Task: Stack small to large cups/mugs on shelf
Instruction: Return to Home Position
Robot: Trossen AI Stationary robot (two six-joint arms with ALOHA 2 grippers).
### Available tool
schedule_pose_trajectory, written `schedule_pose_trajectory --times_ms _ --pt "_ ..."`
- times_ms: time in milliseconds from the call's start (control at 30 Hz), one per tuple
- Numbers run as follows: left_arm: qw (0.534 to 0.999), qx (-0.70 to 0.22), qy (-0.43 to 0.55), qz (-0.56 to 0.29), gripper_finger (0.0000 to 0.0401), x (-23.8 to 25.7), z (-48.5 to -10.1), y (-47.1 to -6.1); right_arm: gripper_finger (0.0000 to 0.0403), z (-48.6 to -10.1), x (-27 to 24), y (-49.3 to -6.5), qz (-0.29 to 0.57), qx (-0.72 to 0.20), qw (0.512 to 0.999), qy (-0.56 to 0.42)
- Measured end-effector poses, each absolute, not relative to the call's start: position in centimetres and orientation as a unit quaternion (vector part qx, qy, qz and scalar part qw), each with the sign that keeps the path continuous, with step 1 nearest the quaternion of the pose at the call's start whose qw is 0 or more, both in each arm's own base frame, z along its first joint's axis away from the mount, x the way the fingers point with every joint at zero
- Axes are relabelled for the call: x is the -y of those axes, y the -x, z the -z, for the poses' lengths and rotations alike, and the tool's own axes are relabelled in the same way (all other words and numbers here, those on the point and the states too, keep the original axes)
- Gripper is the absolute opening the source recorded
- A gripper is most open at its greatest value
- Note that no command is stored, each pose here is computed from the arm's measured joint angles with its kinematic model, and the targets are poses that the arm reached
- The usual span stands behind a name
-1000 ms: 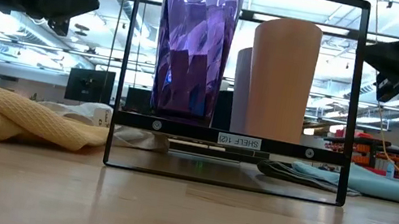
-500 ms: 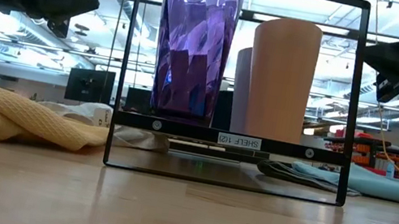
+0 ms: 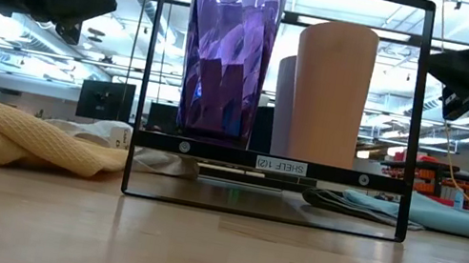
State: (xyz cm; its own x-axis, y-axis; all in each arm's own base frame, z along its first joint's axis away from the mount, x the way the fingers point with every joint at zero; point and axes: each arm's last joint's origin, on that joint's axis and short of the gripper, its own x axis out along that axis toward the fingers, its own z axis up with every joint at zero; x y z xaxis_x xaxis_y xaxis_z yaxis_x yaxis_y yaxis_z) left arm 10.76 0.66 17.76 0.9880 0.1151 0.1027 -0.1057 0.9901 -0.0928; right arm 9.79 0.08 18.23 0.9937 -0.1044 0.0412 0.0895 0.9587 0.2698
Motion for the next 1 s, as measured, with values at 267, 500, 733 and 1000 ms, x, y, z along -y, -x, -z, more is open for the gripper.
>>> schedule_pose_trajectory --times_ms 267,500,733,1000 --pt "0.996 0.054 0.047 -0.055 0.0030 -0.66 -17.76 -10.76 0.0017 -18.23 -0.08 -9.79 0.049 0.027 0.989 -0.135" --pt "0.996 0.054 0.047 -0.055 0.0024 -0.66 -17.76 -10.76 0.0016 -18.23 -0.08 -9.79 0.049 0.027 0.989 -0.135" --pt "0.996 0.054 0.047 -0.055 0.0036 -0.66 -17.76 -10.76 0.0018 -18.23 -0.08 -9.79 0.049 0.027 0.989 -0.135" --pt "0.996 0.054 0.047 -0.055 0.0027 -0.66 -17.76 -10.76 0.0016 -18.23 -0.08 -9.79 0.049 0.027 0.989 -0.135"
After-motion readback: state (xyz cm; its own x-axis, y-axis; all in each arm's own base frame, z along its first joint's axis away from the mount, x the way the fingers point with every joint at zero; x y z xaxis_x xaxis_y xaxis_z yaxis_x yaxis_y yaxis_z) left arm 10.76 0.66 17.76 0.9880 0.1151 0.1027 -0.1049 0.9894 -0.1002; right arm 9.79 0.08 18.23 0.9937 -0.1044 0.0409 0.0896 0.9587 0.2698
